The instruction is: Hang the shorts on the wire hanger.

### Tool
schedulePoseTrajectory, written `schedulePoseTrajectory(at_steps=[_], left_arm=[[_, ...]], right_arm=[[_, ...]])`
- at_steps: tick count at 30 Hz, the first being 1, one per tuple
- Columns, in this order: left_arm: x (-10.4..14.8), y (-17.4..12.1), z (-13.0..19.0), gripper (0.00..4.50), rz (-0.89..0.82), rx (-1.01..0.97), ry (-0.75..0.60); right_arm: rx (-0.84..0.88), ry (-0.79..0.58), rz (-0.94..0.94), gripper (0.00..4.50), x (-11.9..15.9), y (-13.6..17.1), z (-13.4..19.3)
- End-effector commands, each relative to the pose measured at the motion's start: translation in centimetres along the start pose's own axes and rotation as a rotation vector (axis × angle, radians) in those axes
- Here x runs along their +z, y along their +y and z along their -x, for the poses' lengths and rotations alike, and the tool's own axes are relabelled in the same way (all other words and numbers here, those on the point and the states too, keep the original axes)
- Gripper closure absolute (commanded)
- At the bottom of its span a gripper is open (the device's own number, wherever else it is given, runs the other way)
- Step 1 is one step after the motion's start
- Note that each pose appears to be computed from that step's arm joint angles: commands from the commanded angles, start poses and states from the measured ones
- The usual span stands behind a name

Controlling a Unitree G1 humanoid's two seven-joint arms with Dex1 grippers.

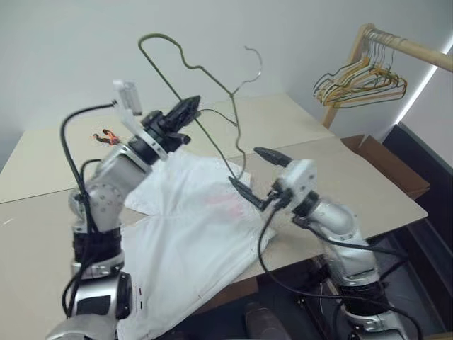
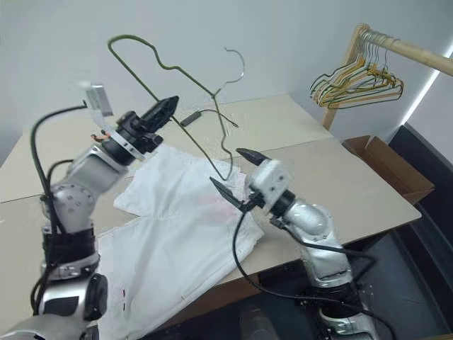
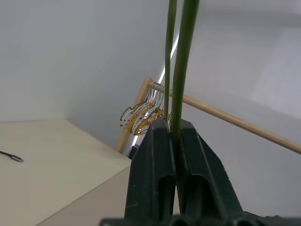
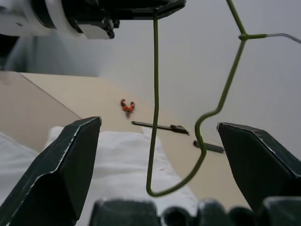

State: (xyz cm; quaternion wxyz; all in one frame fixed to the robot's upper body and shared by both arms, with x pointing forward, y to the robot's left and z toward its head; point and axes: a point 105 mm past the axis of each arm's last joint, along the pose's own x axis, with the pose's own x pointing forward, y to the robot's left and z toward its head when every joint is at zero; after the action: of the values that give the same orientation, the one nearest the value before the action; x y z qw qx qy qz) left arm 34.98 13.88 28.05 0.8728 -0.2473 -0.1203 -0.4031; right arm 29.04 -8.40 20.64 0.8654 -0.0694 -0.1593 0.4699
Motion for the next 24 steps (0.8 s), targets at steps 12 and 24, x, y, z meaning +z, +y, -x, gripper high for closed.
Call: schedulePoseTrajectory(at_steps=[12,24], left_arm=[[5.0,-3.0,4.1,4.50,0.098,-0.548,-0.093],[3.6,-3.9,3.2,4.50,0.117,-0.617,-0.065]], right_arm=[[0.529,0.302,-0.640,0.04,0.2,-1.9,1.4],[0.588,0.392,-0.673,0.04,0.0,0.0,-3.6]])
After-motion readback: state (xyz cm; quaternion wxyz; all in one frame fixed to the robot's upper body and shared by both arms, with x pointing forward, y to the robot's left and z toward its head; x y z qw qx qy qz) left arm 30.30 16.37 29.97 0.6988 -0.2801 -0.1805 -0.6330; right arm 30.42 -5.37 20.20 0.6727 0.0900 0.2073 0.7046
